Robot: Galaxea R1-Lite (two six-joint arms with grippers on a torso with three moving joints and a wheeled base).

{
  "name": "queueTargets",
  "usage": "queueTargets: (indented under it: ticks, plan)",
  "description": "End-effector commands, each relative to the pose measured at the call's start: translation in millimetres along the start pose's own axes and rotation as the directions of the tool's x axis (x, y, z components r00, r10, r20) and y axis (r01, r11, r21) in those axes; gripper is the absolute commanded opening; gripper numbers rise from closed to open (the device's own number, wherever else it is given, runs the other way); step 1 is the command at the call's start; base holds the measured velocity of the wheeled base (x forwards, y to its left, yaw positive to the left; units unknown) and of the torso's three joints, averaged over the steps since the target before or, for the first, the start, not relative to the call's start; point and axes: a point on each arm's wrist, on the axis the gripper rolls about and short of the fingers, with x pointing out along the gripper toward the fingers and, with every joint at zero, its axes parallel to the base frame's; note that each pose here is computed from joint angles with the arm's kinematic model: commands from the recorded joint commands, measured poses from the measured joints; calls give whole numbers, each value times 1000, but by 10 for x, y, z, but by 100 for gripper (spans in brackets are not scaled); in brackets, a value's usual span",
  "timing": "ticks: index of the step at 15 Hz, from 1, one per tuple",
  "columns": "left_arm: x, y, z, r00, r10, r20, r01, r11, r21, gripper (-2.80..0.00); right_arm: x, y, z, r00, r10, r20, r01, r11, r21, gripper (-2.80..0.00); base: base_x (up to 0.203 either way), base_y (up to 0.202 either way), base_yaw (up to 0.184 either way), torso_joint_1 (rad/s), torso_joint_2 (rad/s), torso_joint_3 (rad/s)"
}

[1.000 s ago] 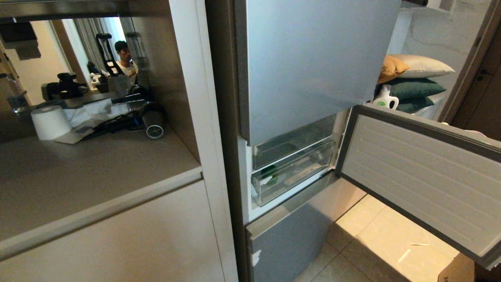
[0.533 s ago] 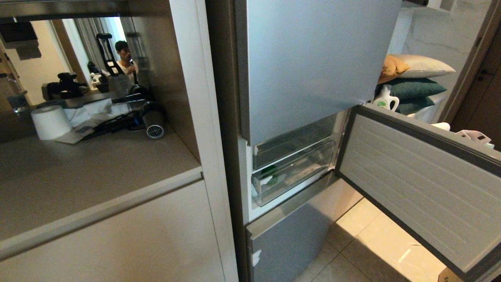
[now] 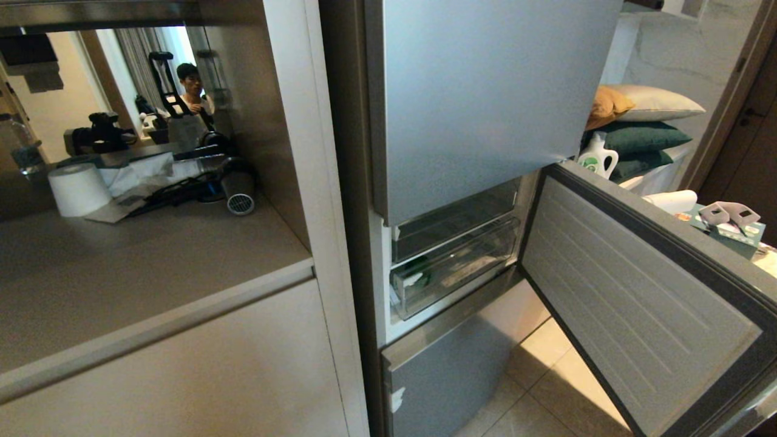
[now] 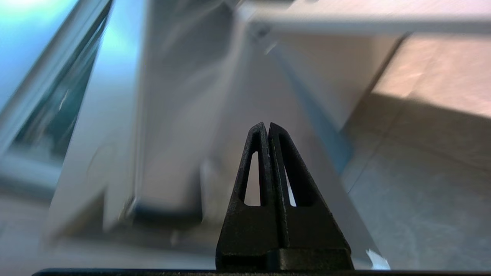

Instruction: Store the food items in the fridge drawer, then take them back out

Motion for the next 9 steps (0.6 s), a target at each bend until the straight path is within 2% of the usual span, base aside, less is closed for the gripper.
queueTargets:
  ticks: [1, 4, 7, 9]
  plan:
    - [1, 0, 0, 1000, 0, -2, 0, 1000, 0, -280, -139, 367, -196, 997, 75, -9, -76, 994, -79, -280, 0, 0, 0, 0, 0, 0]
    - [1, 0, 0, 1000, 0, -2, 0, 1000, 0, -280, -135, 683, -469, 969, 221, -111, -234, 965, -121, -280, 0, 0, 0, 0, 0, 0]
    - [1, 0, 0, 1000, 1, -2, -1, 1000, -1, -280, -11, 927, -553, 911, 353, -213, -387, 911, -144, -280, 0, 0, 0, 0, 0, 0]
    - [1, 0, 0, 1000, 1, -2, -1, 1000, 0, -280, 243, 1060, -586, 888, 362, -283, -412, 901, -139, -280, 0, 0, 0, 0, 0, 0]
